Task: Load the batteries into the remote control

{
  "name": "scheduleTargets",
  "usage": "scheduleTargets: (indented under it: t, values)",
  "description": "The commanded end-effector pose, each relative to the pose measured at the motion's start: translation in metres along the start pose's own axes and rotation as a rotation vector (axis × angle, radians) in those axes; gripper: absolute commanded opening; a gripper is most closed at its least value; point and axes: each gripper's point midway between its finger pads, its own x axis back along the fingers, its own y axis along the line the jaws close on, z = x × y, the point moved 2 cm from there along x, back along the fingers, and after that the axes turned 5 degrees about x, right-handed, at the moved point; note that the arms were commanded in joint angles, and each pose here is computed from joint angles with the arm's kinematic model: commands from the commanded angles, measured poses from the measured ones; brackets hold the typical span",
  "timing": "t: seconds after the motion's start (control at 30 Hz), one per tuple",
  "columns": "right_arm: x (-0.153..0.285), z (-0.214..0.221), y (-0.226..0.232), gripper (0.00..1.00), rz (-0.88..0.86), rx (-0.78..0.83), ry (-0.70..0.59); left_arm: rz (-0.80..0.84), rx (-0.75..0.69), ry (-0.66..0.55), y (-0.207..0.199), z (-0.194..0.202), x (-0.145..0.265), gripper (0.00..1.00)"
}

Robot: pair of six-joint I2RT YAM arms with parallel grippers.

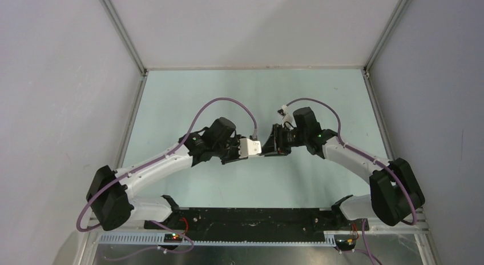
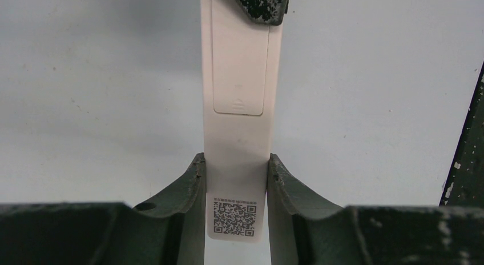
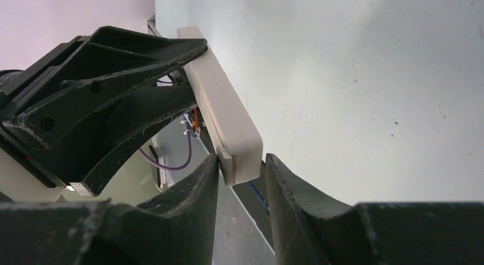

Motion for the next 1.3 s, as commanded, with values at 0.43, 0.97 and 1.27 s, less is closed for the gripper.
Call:
scheduleTargets:
  t: [0.43,0.97,1.27]
  values:
    - [0.000,-0.015,0.009,0.65,0.013,0.054,-0.046,-0.046,-0.027,-0.071,0.016,-0.027,0.009,0.00]
    - [-0.015,-0.025,0.016,0.76,-0.013,0.078,-0.067,-0.029,-0.019,-0.073,0.012,-0.026,0.009,0.00]
    - [-0.022,-0.027,0.005,0.57,0.033,0.063,-0.079,-0.009,-0.018,-0.082,0.008,-0.026,0.010,0.00]
